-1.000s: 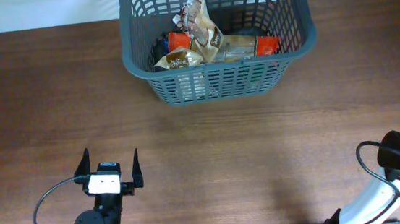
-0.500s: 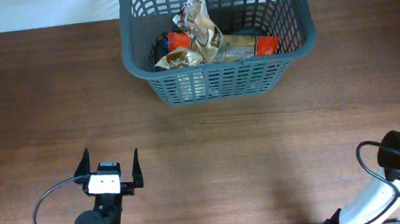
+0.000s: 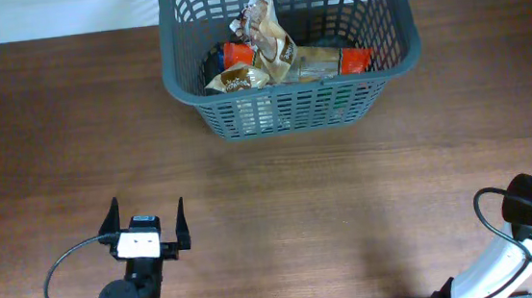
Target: Pack container
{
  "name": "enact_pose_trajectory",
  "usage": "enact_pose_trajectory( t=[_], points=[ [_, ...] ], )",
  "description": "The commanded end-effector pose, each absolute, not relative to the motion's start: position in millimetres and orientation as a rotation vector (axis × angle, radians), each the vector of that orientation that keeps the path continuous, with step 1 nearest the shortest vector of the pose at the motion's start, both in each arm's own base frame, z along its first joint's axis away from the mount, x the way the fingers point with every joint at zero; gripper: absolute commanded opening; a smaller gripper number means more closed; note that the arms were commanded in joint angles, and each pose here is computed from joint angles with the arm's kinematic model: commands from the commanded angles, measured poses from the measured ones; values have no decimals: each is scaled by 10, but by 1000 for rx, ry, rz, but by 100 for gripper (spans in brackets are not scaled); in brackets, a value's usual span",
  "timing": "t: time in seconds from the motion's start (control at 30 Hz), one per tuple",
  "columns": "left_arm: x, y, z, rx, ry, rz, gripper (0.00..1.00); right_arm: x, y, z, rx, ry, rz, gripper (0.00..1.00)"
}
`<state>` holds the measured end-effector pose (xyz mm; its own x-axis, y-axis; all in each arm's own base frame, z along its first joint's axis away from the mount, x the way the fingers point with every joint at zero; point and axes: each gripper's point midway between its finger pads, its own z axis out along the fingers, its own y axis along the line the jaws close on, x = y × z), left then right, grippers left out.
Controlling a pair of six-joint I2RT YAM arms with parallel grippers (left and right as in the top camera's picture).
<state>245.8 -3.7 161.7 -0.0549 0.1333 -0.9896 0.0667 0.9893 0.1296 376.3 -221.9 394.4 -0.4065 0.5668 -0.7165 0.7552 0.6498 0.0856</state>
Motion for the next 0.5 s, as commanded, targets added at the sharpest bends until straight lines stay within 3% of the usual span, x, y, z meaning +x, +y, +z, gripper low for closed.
enact_pose_trajectory(
  t=[0.0,0.3,0.47],
  points=[
    [2457,-3,1596,154,1629,81,99,3751,-2227,3960,1026,2119,-331,99],
    [2457,-3,1596,154,1629,81,99,3550,-2132,4260,1005,2047,-324,99],
    [2457,-4,1598,154,1629,81,99,3234,-2009,4664,979,1935,-329,99]
  ],
)
